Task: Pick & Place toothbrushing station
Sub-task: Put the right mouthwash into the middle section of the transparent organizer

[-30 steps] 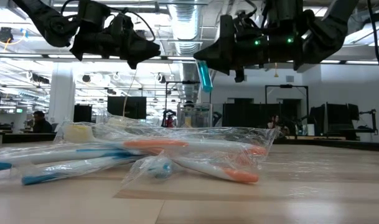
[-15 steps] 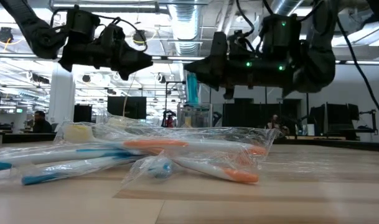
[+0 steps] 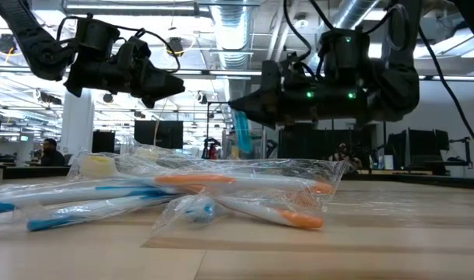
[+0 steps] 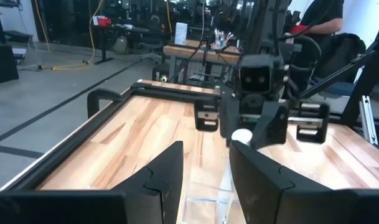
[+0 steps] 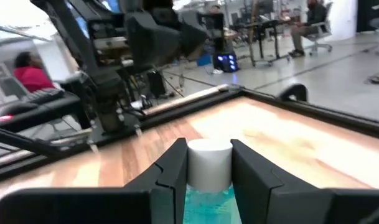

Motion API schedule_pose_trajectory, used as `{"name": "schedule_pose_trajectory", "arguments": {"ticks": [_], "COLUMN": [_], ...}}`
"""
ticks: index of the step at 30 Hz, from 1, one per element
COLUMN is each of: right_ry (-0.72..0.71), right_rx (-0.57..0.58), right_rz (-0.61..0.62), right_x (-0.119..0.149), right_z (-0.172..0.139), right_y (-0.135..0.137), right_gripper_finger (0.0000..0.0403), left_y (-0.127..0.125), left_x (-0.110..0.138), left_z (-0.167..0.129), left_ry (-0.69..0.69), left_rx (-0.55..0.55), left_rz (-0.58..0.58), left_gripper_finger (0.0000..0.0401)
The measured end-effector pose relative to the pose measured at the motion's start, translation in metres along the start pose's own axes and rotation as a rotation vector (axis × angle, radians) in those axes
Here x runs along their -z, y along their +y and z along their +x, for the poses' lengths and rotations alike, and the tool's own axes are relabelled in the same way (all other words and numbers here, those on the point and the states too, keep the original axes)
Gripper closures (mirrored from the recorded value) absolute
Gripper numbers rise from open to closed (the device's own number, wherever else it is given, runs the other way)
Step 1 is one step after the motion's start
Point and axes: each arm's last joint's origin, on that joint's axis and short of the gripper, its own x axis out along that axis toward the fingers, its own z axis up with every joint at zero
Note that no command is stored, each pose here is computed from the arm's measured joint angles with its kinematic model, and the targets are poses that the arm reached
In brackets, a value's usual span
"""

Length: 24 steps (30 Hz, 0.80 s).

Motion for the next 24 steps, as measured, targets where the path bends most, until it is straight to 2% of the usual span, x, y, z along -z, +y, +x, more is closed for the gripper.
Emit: {"name": "schedule_pose_trajectory", "arguments": {"ticks": [24], "right_ry": [0.05], "right_rx": [0.029], "right_rz": [-0.005], "right_x": [0.0076], "right_z": [-0.0064], "right_y": [-0.0045], "right_gripper_finger": [0.032], "left_y": [-0.0006], "left_x": [0.0018], "left_z": [-0.0011], "left_ry": [-0.001], "left_rx": [0.0], "left_rz": [0.007], "left_gripper_finger": [0.0275]}}
